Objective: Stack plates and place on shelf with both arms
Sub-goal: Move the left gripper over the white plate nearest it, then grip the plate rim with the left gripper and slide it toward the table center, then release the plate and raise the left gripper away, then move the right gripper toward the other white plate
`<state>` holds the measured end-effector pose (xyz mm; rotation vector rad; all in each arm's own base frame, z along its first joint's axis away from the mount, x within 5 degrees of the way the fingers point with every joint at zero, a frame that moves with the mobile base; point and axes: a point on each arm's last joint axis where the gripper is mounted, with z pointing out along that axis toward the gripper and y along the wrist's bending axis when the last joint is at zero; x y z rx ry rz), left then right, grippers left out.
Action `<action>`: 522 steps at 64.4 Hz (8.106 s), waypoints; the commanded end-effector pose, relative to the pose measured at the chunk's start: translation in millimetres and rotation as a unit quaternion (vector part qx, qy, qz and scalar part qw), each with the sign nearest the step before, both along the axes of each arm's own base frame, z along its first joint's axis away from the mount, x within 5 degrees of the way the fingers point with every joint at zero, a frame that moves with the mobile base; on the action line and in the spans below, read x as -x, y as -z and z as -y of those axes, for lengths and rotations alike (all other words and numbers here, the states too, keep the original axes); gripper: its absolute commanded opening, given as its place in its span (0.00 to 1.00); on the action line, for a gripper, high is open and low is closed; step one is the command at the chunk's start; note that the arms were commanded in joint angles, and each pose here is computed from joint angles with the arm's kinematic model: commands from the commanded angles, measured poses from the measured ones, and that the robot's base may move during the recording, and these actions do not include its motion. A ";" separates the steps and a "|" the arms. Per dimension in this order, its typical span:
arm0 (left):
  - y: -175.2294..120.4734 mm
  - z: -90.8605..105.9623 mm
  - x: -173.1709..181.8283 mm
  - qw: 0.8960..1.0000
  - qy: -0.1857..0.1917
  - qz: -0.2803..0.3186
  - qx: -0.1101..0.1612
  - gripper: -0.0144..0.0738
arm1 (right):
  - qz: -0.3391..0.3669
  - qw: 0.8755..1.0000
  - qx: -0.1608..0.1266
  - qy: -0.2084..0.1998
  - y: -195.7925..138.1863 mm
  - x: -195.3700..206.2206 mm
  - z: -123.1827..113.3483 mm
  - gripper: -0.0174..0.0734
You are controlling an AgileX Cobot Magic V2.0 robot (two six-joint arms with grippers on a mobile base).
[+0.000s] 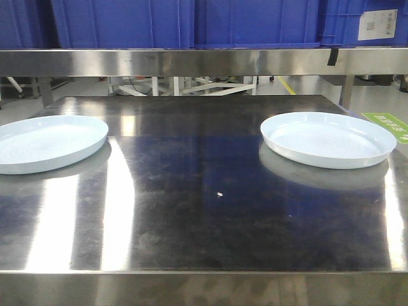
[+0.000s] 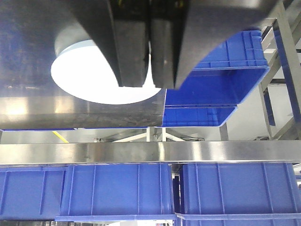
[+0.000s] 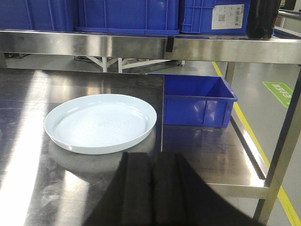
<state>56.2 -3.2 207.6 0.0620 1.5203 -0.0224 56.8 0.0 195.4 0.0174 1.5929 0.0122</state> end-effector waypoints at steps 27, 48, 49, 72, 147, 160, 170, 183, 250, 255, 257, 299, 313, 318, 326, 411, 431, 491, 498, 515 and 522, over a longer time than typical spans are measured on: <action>-8.3 -0.7 2.4 0.998 0.000 0.052 0.020 0.26 | 0.055 0.998 0.005 0.002 -9.5 1.7 0.4 0.25; -36.7 -0.3 5.2 0.998 0.004 0.059 0.030 0.26 | 0.055 0.998 0.005 0.002 -9.5 1.7 0.4 0.25; -39.9 -0.1 5.4 0.998 0.005 0.057 0.030 0.26 | 0.055 0.998 0.005 0.002 -9.5 1.7 0.4 0.25; -78.7 4.4 -36.8 0.995 0.012 -0.096 0.021 0.26 | 0.055 0.998 0.005 0.002 -9.5 1.7 0.4 0.25; -64.0 -7.3 -302.5 0.855 0.002 -0.515 0.064 0.54 | 0.055 0.998 0.005 0.002 -9.5 1.7 0.4 0.25; -49.2 -10.4 -331.0 0.842 0.000 -0.537 0.047 0.58 | 0.055 0.998 0.005 0.002 -9.5 1.7 0.4 0.25; -38.9 -10.7 -345.1 0.827 0.004 -0.561 0.046 0.58 | 0.055 0.998 0.005 0.002 -9.5 1.7 0.4 0.25; -27.7 -11.1 -351.0 0.815 0.005 -0.578 0.043 0.58 | 0.055 0.998 0.005 0.002 -9.5 1.7 0.4 0.25; -66.2 12.6 -352.8 0.779 0.056 -0.623 0.047 0.26 | 0.055 0.998 0.005 0.002 -9.5 1.7 0.4 0.25; -75.6 30.4 -355.0 0.785 0.087 -0.610 0.069 0.26 | 0.055 0.998 0.005 0.002 -9.5 1.7 0.4 0.25; -78.8 37.8 -355.6 0.787 0.099 -0.604 0.077 0.26 | 0.055 0.998 0.005 0.002 -9.5 1.7 0.4 0.25; -55.9 146.0 -366.7 0.804 0.188 -0.555 0.101 0.34 | 0.055 0.998 0.005 0.002 -9.5 1.7 0.4 0.25; -53.7 146.2 -361.6 0.793 0.188 -0.574 0.080 0.62 | 0.055 0.998 0.005 0.002 -9.5 1.7 0.4 0.25; -61.0 145.5 -358.3 0.800 0.186 -0.567 0.060 0.59 | 0.055 0.998 0.005 0.002 -9.5 1.7 0.4 0.25; -79.4 141.9 -350.8 0.824 0.170 -0.541 -0.006 0.51 | 0.055 0.998 0.005 0.002 -9.5 1.7 0.4 0.25; -81.4 39.8 -84.5 0.989 0.117 -0.090 0.016 0.26 | 0.055 0.998 0.005 0.002 -9.5 1.7 0.4 0.25; -75.8 19.6 -46.0 0.996 0.082 -0.017 0.006 0.26 | 0.055 0.998 0.005 0.002 -9.5 1.7 0.4 0.25; -76.4 19.1 -44.3 0.997 0.081 -0.011 -0.001 0.26 | 0.066 0.998 0.005 0.003 -11.5 1.9 0.5 0.25; -76.4 19.1 -44.3 0.997 0.081 -0.011 -0.001 0.26 | 0.100 0.995 -0.022 0.004 -17.6 2.8 1.1 0.25; -76.4 19.1 -44.3 0.997 0.081 -0.011 -0.001 0.26 | 0.090 0.994 -0.059 0.000 -38.3 3.2 0.7 0.25; -76.4 19.1 -44.3 0.997 0.081 -0.011 -0.001 0.26 | 0.067 0.996 -0.054 -0.001 -55.0 -1.9 0.3 0.25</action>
